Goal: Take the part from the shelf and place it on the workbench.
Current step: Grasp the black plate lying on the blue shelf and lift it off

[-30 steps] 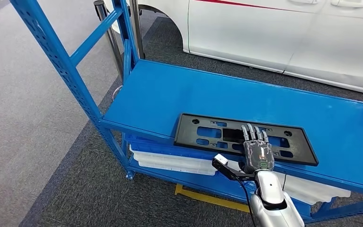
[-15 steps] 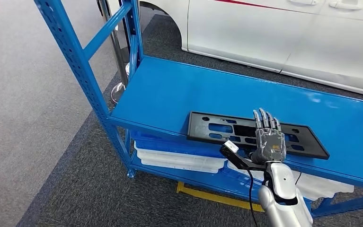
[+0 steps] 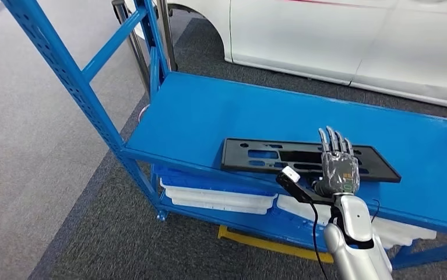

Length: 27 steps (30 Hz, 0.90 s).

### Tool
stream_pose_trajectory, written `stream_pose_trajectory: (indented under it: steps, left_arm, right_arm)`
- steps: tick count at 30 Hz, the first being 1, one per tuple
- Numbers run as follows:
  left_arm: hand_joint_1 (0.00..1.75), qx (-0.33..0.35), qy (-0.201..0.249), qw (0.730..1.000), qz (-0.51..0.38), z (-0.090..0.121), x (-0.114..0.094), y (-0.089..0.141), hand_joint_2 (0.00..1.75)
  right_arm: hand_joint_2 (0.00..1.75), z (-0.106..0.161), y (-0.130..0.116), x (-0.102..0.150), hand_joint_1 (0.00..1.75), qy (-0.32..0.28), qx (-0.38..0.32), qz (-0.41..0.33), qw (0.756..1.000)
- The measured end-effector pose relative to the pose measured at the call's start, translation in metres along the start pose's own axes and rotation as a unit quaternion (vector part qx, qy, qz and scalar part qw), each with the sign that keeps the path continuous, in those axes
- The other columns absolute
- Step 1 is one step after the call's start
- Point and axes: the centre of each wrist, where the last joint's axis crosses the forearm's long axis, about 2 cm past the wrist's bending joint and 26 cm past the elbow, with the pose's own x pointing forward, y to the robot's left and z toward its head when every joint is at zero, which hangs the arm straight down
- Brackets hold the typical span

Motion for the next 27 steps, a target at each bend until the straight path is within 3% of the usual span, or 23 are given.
stream_pose_trajectory:
  steps: [19,27]
  left_arm:
    - [0.0,-0.002,0.001,1.0,-0.007,-0.001,0.001,0.0,0.0]
    - [0.0,-0.003,0.002,1.0,-0.008,-0.001,0.002,0.0,0.0]
  right_arm:
    - [1.75,0.002,0.03,0.007,0.0,-0.026,0.06,0.103,0.993]
    - [1.75,-0.011,0.033,0.016,0.0,-0.036,0.062,0.123,0.99]
